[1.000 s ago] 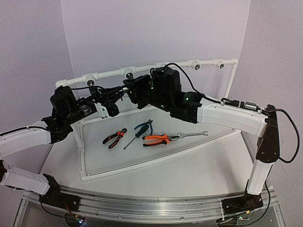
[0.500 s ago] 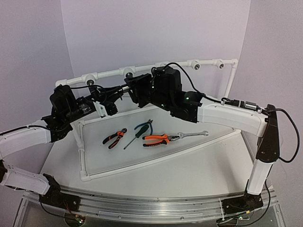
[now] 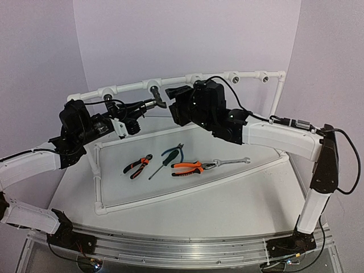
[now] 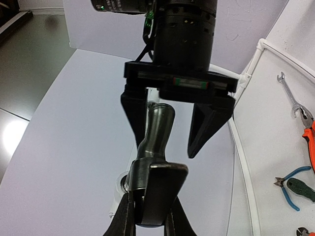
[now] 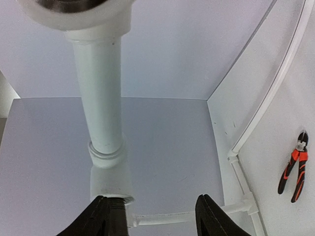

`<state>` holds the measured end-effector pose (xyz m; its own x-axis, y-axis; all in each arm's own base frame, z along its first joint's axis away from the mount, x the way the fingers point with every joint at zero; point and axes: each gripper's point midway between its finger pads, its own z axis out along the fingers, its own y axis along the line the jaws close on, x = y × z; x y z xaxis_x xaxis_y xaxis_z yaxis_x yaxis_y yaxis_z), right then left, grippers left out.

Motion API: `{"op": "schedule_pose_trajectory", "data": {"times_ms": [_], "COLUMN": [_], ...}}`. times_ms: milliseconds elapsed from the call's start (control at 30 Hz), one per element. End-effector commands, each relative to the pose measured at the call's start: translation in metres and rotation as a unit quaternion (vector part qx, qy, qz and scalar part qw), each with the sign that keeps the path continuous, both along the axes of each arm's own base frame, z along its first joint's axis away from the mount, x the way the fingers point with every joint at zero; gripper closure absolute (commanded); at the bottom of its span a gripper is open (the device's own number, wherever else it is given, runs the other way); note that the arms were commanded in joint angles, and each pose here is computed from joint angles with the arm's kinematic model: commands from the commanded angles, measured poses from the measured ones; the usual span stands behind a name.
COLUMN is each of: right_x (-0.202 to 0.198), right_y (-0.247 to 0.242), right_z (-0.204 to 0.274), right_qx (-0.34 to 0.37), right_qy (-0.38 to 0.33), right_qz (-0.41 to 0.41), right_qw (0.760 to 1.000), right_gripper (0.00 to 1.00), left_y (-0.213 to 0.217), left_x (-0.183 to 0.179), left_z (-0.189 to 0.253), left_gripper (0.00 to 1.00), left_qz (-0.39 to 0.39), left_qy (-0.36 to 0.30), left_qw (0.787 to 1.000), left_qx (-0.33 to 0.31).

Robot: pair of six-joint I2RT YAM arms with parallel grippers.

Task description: Install the water faucets

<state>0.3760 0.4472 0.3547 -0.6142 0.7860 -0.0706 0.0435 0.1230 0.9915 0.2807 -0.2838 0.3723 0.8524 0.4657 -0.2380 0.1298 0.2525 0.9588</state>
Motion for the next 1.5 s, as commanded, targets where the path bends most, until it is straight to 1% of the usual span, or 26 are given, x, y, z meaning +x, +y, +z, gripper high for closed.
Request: {"op": "schedule_pose_trajectory", "data": {"times_ms": [0,67,100,133,167,200,267,300,333,367,400,467,500,533,567,600,633,667,767,833,933,1067,1200,1333,1467], "right_x": [-0.025,-0.034,-0.04,-0.047,-0.054,-0.064,-0.086,-0.094,-0.1,-0.106,-0.112,-0.124,-0.127,-0.127,-0.125,-0.122,-0.12,-0.118,-0.116,-0.11,-0.093,-0.079,-0.069,-0.057,-0.051], "right_y": [-0.033,-0.049,-0.054,-0.058,-0.06,-0.059,-0.053,-0.05,-0.047,-0.042,-0.036,-0.019,-0.013,-0.008,-0.004,0.001,0.006,0.01,0.024,0.029,0.033,0.036,0.033,0.023,0.019], "right_z": [0.042,0.049,0.051,0.055,0.069,0.077,0.088,0.089,0.086,0.082,0.076,0.057,0.049,0.047,0.047,0.045,0.05,0.056,0.067,0.062,0.052,0.048,0.044,0.033,0.031], "right_qx": [-0.033,-0.101,-0.155,-0.214,-0.274,-0.35,-0.471,-0.535,-0.601,-0.649,-0.682,-0.728,-0.742,-0.751,-0.758,-0.769,-0.775,-0.777,-0.774,-0.777,-0.79,-0.796,-0.802,-0.808,-0.807], "right_qy": [-0.06,-0.095,-0.118,-0.145,-0.191,-0.243,-0.337,-0.382,-0.423,-0.454,-0.482,-0.546,-0.571,-0.59,-0.604,-0.612,-0.615,-0.615,-0.626,-0.624,-0.608,-0.601,-0.592,-0.582,-0.582], "right_qz": [-0.008,-0.014,-0.01,-0.003,0.006,0.02,0.037,0.043,0.053,0.064,0.081,0.123,0.132,0.123,0.104,0.088,0.072,0.063,0.054,0.062,0.075,0.076,0.08,0.096,0.1], "right_qw": [0.998,0.99,0.981,0.966,0.943,0.905,0.814,0.752,0.676,0.607,0.544,0.397,0.326,0.27,0.223,0.163,0.13,0.114,0.077,0.059,0.033,0.021,0.016,0.008,0.008], "right_gripper": [0.39,0.38,0.38,0.38,0.38,0.38,0.35,0.34,0.33,0.31,0.3,0.26,0.25,0.23,0.2,0.19,0.19,0.19,0.21,0.22,0.26,0.31,0.37,0.37,0.36], "left_y": [0.007,0.007,0.008,0.008,0.008,0.009,0.01,0.011,0.011,0.011,0.011,0.011,0.011,0.011,0.011,0.011,0.011,0.011,0.011,0.011,0.011,0.01,0.01,0.01,0.009], "left_x": [0.008,0.009,0.009,0.01,0.01,0.011,0.013,0.013,0.013,0.013,0.013,0.013,0.014,0.014,0.014,0.015,0.015,0.014,0.014,0.015,0.014,0.012,0.012,0.012,0.011], "left_z": [0.038,0.039,0.039,0.039,0.039,0.04,0.04,0.04,0.041,0.042,0.042,0.042,0.042,0.042,0.042,0.041,0.042,0.042,0.043,0.043,0.043,0.043,0.044,0.045,0.046], "left_gripper": [1.0,1.0,1.0,1.0,1.0,1.0,1.0,1.0,1.0,1.0,1.0,1.0,1.0,1.0,1.0,1.0,1.0,1.0,1.0,1.0,1.0,1.0,1.0,1.0,1.0], "left_qz": [0.023,0.024,0.024,0.025,0.026,0.028,0.031,0.031,0.031,0.031,0.031,0.03,0.03,0.03,0.031,0.031,0.032,0.031,0.031,0.031,0.028,0.024,0.022,0.021,0.019], "left_qy": [-0.026,-0.027,-0.027,-0.027,-0.027,-0.027,-0.027,-0.028,-0.028,-0.029,-0.029,-0.03,-0.03,-0.031,-0.031,-0.031,-0.032,-0.033,-0.035,-0.034,-0.034,-0.035,-0.037,-0.038,-0.039], "left_qw": [0.999,0.999,0.999,0.999,0.999,0.999,0.998,0.998,0.998,0.998,0.998,0.998,0.998,0.998,0.998,0.998,0.998,0.998,0.998,0.998,0.998,0.998,0.998,0.998,0.998], "left_qx": [-0.036,-0.037,-0.037,-0.037,-0.038,-0.038,-0.038,-0.038,-0.039,-0.04,-0.04,-0.04,-0.039,-0.039,-0.039,-0.038,-0.039,-0.039,-0.038,-0.038,-0.039,-0.039,-0.041,-0.041,-0.041]}}
